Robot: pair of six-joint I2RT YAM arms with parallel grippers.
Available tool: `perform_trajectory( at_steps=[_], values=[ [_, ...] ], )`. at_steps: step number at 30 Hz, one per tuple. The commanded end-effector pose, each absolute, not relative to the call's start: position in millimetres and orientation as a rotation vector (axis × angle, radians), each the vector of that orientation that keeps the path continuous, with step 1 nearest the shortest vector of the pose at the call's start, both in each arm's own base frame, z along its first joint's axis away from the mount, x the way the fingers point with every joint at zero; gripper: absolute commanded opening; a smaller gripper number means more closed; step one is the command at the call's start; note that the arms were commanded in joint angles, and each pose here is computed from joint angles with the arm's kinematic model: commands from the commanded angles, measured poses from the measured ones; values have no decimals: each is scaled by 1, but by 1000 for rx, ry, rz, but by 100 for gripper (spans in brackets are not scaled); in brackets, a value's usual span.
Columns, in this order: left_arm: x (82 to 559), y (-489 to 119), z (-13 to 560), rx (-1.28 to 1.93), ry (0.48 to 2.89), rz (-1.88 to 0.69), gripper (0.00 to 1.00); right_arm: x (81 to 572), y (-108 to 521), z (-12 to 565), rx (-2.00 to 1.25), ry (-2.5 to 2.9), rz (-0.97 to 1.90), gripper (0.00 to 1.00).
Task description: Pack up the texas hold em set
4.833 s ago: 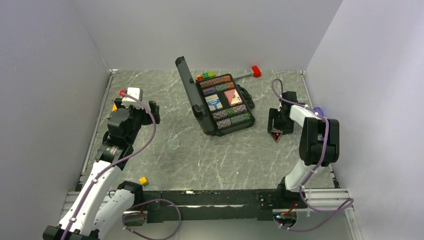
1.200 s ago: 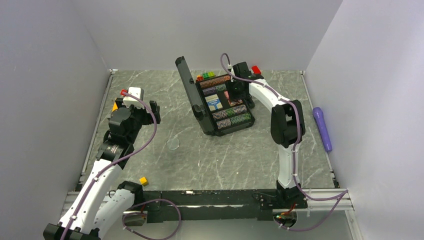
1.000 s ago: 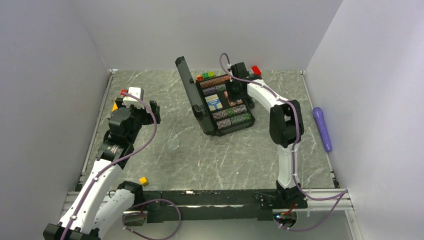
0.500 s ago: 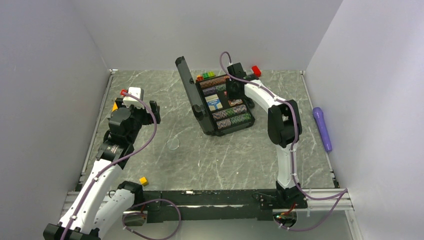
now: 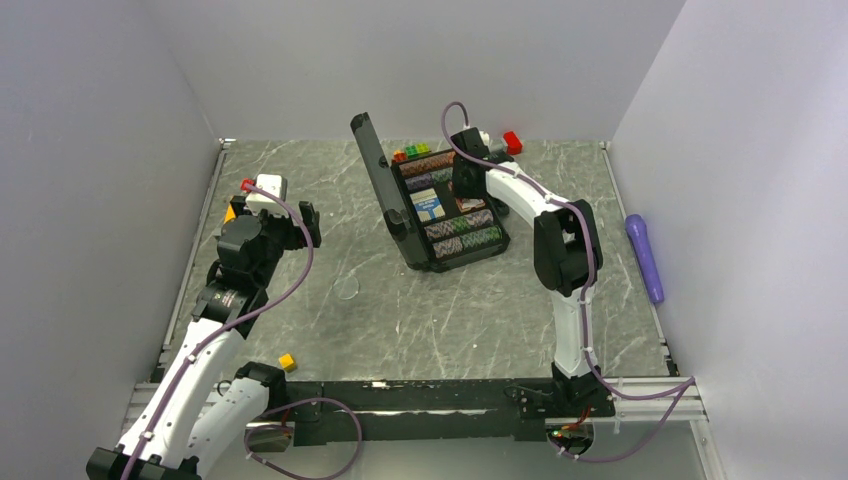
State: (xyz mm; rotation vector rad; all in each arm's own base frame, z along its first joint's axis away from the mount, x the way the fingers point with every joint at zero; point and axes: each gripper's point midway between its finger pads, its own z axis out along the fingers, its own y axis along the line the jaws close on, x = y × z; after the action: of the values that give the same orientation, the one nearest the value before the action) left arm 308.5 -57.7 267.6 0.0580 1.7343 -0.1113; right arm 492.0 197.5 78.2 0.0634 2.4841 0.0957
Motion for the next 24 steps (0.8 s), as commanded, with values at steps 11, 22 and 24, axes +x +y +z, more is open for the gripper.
perform_trajectory(
  at_steps=[11, 22, 24],
  values=[
    [307, -59, 298, 49, 1656, -138, 99, 479, 206, 64, 128, 2525, 111, 41],
    [310, -61, 290, 48, 1681, -144, 99, 483, 206, 88, 111, 2485, 110, 70],
    [310, -61, 285, 44, 1698, -146, 99, 484, 206, 97, 97, 2469, 118, 76]
  ],
)
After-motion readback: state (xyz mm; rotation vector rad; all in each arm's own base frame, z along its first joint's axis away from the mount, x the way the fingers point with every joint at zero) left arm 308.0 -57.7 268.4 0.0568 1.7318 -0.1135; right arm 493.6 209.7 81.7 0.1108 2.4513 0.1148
